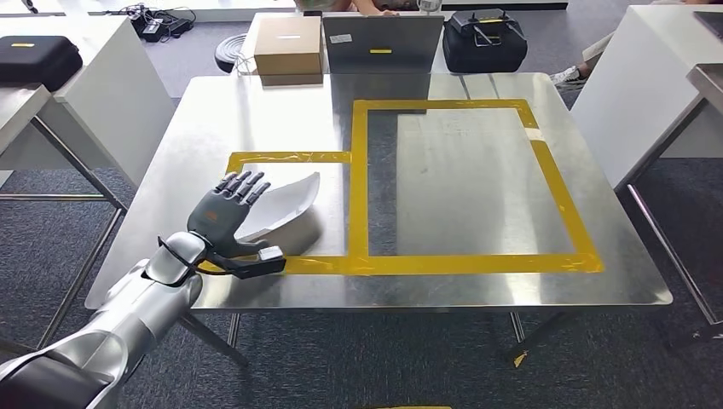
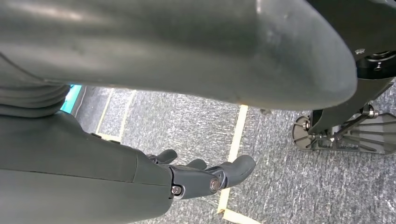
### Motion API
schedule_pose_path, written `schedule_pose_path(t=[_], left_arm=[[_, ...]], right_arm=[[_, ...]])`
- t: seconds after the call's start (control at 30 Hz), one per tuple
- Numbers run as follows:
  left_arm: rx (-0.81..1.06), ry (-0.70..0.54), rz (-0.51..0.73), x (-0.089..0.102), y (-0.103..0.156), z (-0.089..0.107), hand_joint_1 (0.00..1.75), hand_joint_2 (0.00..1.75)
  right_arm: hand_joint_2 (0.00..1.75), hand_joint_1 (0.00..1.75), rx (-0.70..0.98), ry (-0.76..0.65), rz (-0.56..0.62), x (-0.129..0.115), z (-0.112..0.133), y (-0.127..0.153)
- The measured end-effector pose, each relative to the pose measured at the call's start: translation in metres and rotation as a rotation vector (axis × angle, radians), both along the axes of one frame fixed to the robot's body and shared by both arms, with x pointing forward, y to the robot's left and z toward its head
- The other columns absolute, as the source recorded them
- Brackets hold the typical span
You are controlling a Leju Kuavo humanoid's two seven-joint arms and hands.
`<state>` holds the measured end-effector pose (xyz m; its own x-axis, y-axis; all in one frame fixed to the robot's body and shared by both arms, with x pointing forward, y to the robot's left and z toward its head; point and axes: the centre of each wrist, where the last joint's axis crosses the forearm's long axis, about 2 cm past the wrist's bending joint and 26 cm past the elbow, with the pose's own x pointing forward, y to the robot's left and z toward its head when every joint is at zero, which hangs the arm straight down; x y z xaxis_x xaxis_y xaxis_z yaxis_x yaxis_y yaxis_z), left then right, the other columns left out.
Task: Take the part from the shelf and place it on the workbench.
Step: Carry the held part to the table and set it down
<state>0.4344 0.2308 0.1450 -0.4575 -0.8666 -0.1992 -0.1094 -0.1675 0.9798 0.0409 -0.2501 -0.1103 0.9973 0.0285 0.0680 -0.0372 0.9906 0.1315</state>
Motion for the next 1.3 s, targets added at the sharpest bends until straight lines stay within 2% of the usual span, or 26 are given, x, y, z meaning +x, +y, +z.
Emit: schedule_pose_path(t=[0.1,0.27,0.33,0.5,0.57,0.73,0.83,1.0,1.3], left_arm=[[-0.058,-0.058,0.019,0.014,0.002,0.023,0.0,0.0],[-0.139,-0.171,0.047,0.038,0.004,0.075,0.0,0.0],[-0.148,-0.192,0.049,0.042,0.004,0.084,0.0,0.0],[-0.179,-0.232,0.042,0.044,0.004,0.091,0.0,0.0],[-0.224,-0.28,0.032,0.047,0.002,0.103,0.0,0.0],[-0.377,-0.406,-0.018,0.062,-0.006,0.16,0.0,0.0],[-0.449,-0.48,-0.056,0.064,-0.011,0.182,0.0,0.0],[-0.512,-0.542,-0.086,0.064,-0.014,0.195,0.0,0.0],[-0.537,-0.548,-0.141,0.062,-0.027,0.202,0.0,0.0]], right_arm=[[0.0,0.0,-0.003,0.001,-0.002,0.0,0.0,0.0],[0.0,0.0,-0.012,0.0,-0.009,0.0,0.0,0.0],[0.0,0.0,-0.011,0.001,-0.013,0.0,0.0,0.0],[0.0,0.0,-0.01,0.001,-0.021,0.0,0.0,0.0],[0.0,0.0,-0.01,0.0,-0.029,0.0,0.0,0.0],[0.0,0.0,-0.009,-0.004,-0.053,0.0,0.0,0.0],[0.0,0.0,-0.007,0.001,-0.063,0.0,0.0,0.001],[0.0,0.0,-0.007,0.001,-0.059,0.0,0.0,0.001],[0.0,0.0,-0.014,0.005,-0.085,0.002,0.0,0.001]])
